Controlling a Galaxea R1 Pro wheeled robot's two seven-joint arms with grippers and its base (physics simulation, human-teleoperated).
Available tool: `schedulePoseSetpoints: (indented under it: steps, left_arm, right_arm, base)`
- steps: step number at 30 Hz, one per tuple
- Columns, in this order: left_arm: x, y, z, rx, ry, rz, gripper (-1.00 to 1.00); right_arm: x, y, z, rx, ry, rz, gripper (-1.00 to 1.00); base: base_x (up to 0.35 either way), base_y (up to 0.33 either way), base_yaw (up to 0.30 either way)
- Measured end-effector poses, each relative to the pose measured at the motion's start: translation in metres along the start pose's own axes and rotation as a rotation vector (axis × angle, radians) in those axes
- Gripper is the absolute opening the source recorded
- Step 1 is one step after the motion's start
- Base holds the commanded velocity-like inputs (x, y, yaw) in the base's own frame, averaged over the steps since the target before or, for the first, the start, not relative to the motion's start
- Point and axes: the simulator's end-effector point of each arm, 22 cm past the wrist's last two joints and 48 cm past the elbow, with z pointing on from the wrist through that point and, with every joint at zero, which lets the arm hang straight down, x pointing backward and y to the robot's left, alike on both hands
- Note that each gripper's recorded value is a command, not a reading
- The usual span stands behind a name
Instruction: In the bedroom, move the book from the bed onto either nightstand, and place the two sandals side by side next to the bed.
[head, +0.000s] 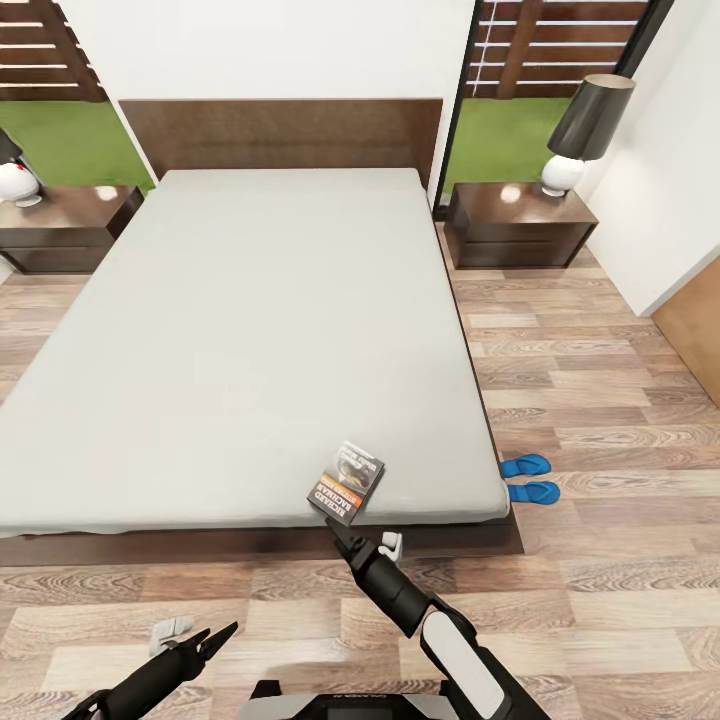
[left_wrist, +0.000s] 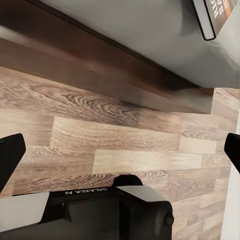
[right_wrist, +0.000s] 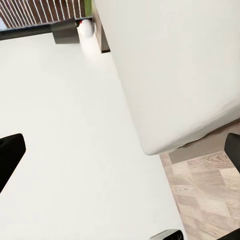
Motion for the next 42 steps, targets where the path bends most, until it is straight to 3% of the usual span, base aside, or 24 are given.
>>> schedulePoseSetpoints:
  steps: [6, 16, 31, 35, 42]
  left_arm:
    - [0.001, 0.003, 0.005, -0.001, 0.000, -0.002, 1.00]
    - [0.003, 0.023, 0.016, -0.072, 0.001, -0.006, 1.00]
    - [0.003, 0.034, 0.029, -0.072, -0.001, -0.008, 1.00]
    - [0.002, 0.029, 0.032, -0.027, -0.001, -0.006, 1.00]
    - [-0.002, 0.007, 0.031, 0.120, 0.000, 0.003, 1.00]
  right_arm:
    - [-0.002, -0.004, 0.002, 0.000, -0.003, -0.002, 1.00]
    - [-0.007, -0.014, 0.007, -0.001, -0.008, -0.004, 1.00]
    - [-0.013, -0.029, 0.013, -0.001, -0.011, -0.005, 1.00]
    - [-0.014, -0.033, 0.015, -0.001, -0.011, -0.005, 1.00]
    - [-0.016, -0.042, 0.017, 0.000, -0.011, -0.006, 1.00]
  base:
    - [0.000, 0.000, 0.000]
    - [0.000, 0.000, 0.000]
    - [0.000, 0.000, 0.000]
    - [0.000, 0.000, 0.000]
    - [0.000, 0.000, 0.000]
